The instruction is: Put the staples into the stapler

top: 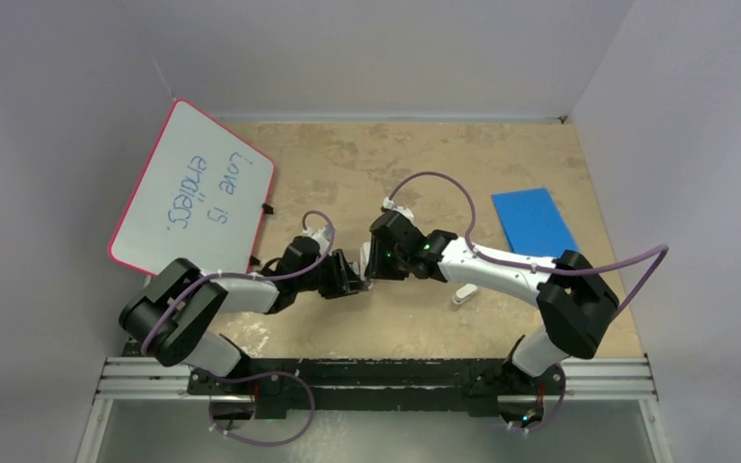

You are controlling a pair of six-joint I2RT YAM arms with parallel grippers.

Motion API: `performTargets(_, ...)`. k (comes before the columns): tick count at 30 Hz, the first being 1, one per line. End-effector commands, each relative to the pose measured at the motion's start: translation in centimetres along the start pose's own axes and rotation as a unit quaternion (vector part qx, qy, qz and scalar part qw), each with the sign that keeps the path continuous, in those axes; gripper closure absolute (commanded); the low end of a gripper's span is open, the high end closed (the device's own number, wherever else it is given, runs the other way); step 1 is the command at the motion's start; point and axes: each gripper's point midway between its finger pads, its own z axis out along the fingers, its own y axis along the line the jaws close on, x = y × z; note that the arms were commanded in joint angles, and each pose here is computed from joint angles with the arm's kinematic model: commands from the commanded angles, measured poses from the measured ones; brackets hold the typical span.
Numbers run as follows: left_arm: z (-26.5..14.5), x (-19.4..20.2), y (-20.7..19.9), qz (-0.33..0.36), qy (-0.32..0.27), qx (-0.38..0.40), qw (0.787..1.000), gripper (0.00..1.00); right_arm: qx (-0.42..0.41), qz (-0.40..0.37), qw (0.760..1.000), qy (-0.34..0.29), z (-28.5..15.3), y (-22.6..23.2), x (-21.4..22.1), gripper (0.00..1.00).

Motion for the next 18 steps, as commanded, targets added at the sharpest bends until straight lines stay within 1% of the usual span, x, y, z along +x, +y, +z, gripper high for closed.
performTargets(1,-1.2,-1.1,-0.3,0.028,-0.045,0.005,0.999,0.63,-0.025,0.009,0.999,-0.026,-1.3,2.0,-1.8,0.72)
performTargets(5,-2.0,-1.4,-0.8,0.046,-0.063,0.018,0.997,0.57,-0.025,0.010,0.999,-0.024,-1.3,1.8,-1.6,0.72)
performTargets(8,-1.9,-1.3,-1.1,0.048,-0.058,0.027,0.997,0.57,-0.030,0.011,0.999,-0.023,-1.3,2.0,-1.5,0.72)
performTargets(9,-1.7,-1.2,-1.0,0.045,-0.054,0.027,0.997,0.58,-0.031,0.011,0.999,-0.023,-1.4,2.0,-1.5,0.72)
performTargets(11,-1.3,-1.0,-0.7,0.040,-0.047,0.021,0.998,0.66,-0.036,0.012,0.999,-0.023,-1.5,2.2,-1.6,0.73)
performTargets(14,-0.8,-0.9,-0.3,0.033,-0.039,0.014,0.999,0.74,-0.043,0.013,0.999,-0.022,-1.9,2.5,-1.7,0.74)
performTargets(18,-0.2,-0.9,-0.3,0.029,-0.034,0.015,0.999,0.76,-0.052,0.012,0.998,-0.015,-2.0,2.7,-1.3,0.74)
